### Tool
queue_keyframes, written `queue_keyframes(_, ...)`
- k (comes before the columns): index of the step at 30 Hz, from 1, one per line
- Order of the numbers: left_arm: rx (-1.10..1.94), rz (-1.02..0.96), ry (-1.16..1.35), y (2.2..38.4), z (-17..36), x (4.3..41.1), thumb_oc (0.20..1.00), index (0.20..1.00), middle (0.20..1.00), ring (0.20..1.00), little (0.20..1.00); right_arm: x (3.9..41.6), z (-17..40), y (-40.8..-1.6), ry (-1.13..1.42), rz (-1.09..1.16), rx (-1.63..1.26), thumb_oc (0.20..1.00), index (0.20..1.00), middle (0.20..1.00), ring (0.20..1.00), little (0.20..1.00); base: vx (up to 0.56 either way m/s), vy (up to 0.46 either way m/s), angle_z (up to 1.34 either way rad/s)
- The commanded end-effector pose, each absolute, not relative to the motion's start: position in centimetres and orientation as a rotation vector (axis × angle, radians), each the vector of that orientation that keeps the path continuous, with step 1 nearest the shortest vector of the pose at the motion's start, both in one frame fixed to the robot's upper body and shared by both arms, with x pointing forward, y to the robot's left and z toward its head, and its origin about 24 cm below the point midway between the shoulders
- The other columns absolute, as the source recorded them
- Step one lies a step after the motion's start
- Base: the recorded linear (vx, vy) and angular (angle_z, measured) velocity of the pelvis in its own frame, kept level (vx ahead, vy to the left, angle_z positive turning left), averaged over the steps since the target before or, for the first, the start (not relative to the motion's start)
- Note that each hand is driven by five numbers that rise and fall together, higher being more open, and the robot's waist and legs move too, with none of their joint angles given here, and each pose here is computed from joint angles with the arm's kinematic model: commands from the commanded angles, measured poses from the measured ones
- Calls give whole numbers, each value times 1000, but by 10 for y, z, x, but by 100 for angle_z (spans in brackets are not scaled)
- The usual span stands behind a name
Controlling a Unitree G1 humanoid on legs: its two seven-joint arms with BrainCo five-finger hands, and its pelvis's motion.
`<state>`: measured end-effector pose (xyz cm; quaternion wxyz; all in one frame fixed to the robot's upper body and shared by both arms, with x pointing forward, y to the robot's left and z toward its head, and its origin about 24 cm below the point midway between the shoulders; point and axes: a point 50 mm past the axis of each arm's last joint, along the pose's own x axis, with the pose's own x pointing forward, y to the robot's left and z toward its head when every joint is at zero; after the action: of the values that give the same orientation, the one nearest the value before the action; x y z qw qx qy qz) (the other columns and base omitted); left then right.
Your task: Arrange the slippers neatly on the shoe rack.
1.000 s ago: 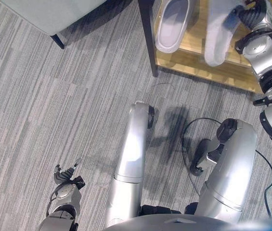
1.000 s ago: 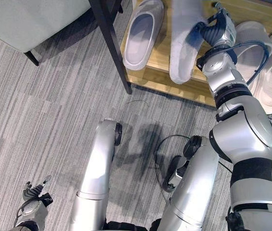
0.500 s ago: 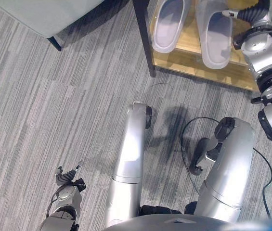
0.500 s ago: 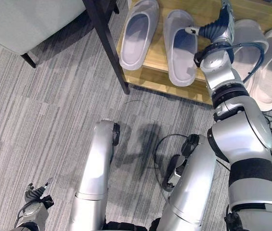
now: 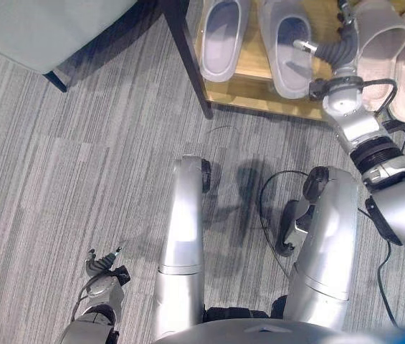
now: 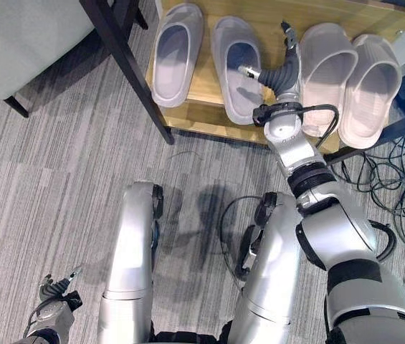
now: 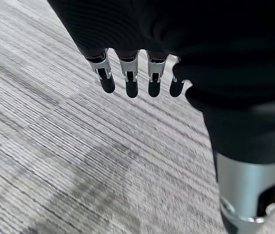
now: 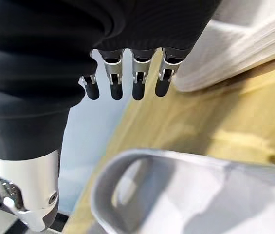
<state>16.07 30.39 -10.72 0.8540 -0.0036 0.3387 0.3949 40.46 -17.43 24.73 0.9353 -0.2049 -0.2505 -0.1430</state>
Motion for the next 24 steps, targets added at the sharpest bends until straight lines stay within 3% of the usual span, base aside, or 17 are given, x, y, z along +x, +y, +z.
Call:
queue_keyframes(1, 44, 876, 735, 309, -109, 150, 1000, 1000, 1000, 1000, 1000, 391, 300, -155, -748, -262, -395, 1000, 1000, 1000, 1000, 1000, 11, 26, -5)
queue_keyframes(24, 89, 893, 778, 302, -114, 144, 1000, 1000, 1000, 1000, 1000, 378, 233, -118, -661, -132, -233, 1000, 1000, 1000, 1000, 1000, 2, 1, -2)
